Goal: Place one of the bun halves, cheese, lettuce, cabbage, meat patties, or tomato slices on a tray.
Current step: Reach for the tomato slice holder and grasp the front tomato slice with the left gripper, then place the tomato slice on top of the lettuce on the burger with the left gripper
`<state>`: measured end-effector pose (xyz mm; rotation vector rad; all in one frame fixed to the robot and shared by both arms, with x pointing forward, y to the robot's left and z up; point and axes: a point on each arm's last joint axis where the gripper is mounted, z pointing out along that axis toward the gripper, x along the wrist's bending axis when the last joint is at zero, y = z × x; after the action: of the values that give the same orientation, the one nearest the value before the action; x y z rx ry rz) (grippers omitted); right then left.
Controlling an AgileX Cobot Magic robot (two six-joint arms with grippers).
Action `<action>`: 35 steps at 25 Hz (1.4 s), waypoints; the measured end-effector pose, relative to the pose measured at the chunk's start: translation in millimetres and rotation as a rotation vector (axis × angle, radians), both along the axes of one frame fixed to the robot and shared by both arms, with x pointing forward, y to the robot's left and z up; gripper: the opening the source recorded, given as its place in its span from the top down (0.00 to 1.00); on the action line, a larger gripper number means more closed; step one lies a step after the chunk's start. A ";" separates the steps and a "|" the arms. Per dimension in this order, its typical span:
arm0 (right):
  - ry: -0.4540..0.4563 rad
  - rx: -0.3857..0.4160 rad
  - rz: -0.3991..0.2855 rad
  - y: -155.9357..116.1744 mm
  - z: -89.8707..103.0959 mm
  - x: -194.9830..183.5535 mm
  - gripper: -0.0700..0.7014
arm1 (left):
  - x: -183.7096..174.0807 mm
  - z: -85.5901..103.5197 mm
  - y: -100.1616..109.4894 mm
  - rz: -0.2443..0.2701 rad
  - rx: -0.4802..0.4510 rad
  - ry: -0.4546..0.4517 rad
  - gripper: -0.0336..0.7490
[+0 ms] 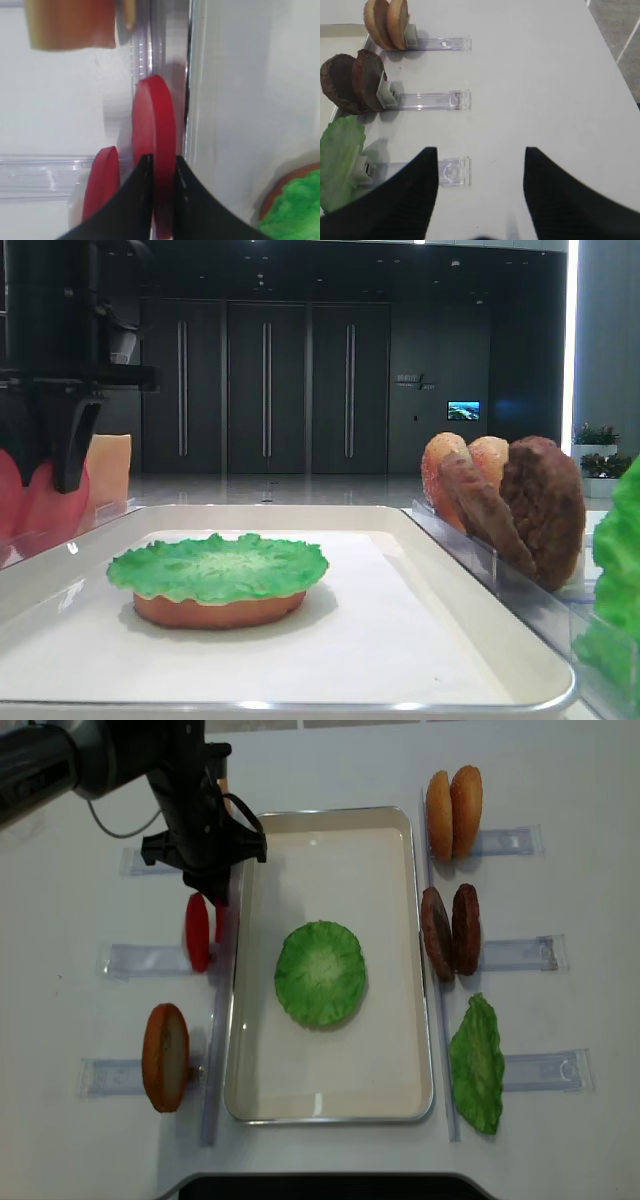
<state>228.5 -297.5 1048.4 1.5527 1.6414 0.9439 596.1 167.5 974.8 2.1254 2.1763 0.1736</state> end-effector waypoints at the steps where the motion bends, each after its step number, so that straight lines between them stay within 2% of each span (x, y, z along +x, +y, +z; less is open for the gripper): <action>1: 0.000 0.000 0.000 0.0 0.0 0.0 0.43 | -0.6 5.3 -0.3 0.003 -0.013 -0.009 0.89; 7: 0.000 0.000 0.000 0.0 0.0 0.0 0.43 | -10.2 68.7 -5.2 0.025 -0.154 -0.149 0.89; 9: 0.000 0.000 0.000 0.0 0.0 0.0 0.43 | -15.0 76.6 -4.3 0.026 -0.163 -0.152 0.89; 12: 0.000 0.000 0.000 0.0 0.0 0.0 0.43 | -18.3 77.4 -6.0 0.030 -0.190 -0.121 0.89; 15: 0.000 0.000 0.000 0.0 0.0 0.0 0.43 | -24.0 70.9 -15.5 0.019 -0.316 -0.103 0.89; 20: 0.000 0.000 0.000 0.0 0.0 0.0 0.43 | -53.9 29.8 -22.4 0.045 -0.519 -0.040 0.89; 26: 0.000 0.000 0.000 0.0 0.0 0.0 0.43 | -81.4 1.4 -27.7 -0.006 -0.736 -0.078 0.89; 29: 0.000 0.000 0.000 0.0 0.0 0.0 0.43 | -90.0 -12.5 -25.6 0.001 -0.765 -0.095 0.89; 35: 0.000 0.000 0.000 0.0 0.0 0.0 0.43 | -99.3 -27.0 -19.8 -0.008 -0.732 -0.097 0.89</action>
<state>228.5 -297.5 1048.4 1.5527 1.6414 0.9439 496.8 147.7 947.7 1.6576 1.7828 -0.4429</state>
